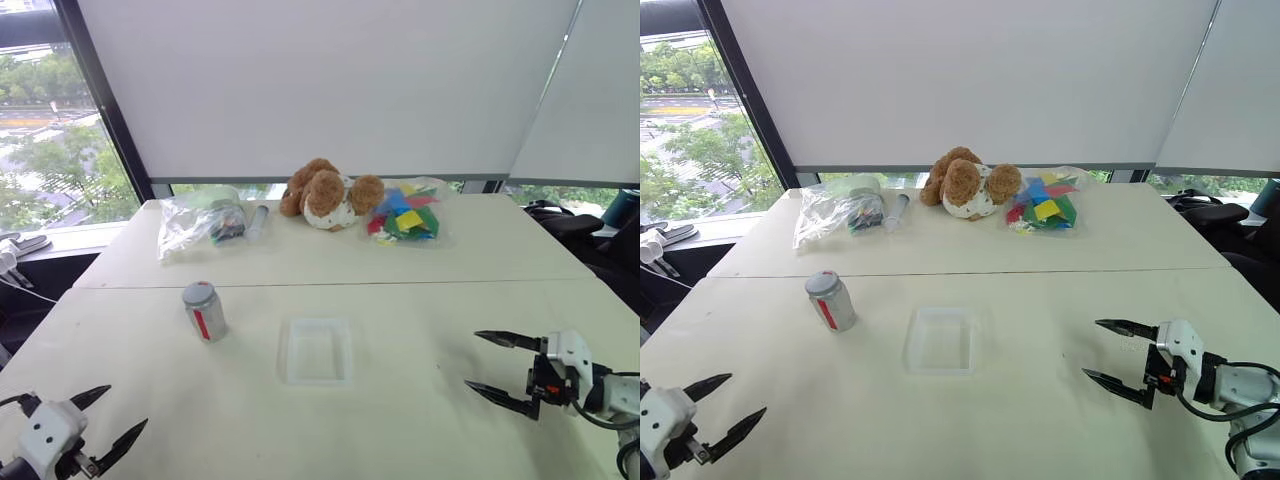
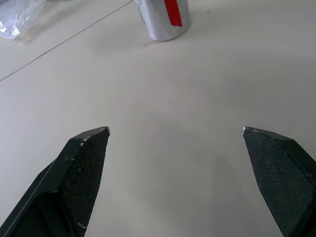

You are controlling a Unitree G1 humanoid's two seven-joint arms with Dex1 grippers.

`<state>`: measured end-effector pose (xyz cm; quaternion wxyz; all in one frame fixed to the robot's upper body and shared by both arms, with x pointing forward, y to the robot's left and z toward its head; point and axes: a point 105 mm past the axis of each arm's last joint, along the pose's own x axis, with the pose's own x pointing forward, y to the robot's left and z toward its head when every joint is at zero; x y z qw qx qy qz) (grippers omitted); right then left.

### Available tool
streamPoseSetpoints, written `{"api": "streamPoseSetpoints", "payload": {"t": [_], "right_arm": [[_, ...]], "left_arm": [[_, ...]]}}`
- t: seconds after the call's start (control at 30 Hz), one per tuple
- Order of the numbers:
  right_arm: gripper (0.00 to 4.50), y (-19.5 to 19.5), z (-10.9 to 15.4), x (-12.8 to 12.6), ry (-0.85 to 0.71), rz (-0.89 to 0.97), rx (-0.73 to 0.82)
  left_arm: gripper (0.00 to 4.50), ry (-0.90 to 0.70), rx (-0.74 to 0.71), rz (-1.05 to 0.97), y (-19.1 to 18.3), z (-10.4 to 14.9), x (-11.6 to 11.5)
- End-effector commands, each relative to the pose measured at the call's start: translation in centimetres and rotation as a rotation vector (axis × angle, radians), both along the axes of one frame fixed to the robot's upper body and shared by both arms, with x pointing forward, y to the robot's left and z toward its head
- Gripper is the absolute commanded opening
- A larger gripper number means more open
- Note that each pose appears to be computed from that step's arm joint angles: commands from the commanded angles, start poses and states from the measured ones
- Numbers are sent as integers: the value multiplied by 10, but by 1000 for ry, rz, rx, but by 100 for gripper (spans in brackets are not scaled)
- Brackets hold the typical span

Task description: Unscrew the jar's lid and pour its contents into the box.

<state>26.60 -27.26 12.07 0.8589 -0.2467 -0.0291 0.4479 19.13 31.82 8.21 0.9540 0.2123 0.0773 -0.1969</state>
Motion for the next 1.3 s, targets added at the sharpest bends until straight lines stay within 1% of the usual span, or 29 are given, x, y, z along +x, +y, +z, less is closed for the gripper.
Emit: {"api": "streamPoseSetpoints", "payload": {"t": [0.03, 0.1, 0.2, 0.23, 0.3, 0.37, 0.43, 0.5, 0.57, 0.7, 0.87, 1.0, 1.1, 1.2, 1.3], "right_arm": [[450, 3, 8, 2, -44, 25, -1], [450, 10, 11, 3, -54, 44, 26], [450, 37, 24, 2, -111, 151, 104], [450, 46, 30, 2, -132, 184, 138], [450, 58, 42, 4, -178, 215, 194], [450, 75, 61, 10, -226, 235, 288], [450, 86, 73, 11, -242, 269, 354], [450, 93, 78, 8, -227, 309, 387], [450, 98, 78, 5, -216, 348, 377], [450, 101, 74, 3, -194, 384, 352], [450, 100, 69, 4, -187, 382, 331], [450, 99, 65, 4, -180, 376, 316], [450, 98, 61, 3, -164, 371, 310], [450, 98, 55, -1, -134, 378, 290], [450, 96, 55, -3, -130, 371, 290]], "left_arm": [[444, -72, 58, 1, 2, 15, 3], [444, -69, 29, 22, 4, 16, 2], [444, -61, -119, 53, 4, 20, -5], [444, -81, -195, 68, 4, 25, -8], [444, -121, -270, 145, 11, 29, -12], [444, -155, -300, 232, 16, 23, -19], [444, -161, -324, 292, 16, 11, -28], [444, -157, -351, 317, 10, 3, -33], [444, -170, -378, 312, -1, 1, -31], [444, -211, -403, 282, -27, 7, -12], [444, -252, -403, 263, -54, 19, 24], [444, -270, -386, 258, -65, 29, 50], [444, -271, -369, 261, -69, 32, 63], [444, -298, -396, 296, -72, 39, 85], [444, -294, -406, 281, -79, 40, 95]]}}
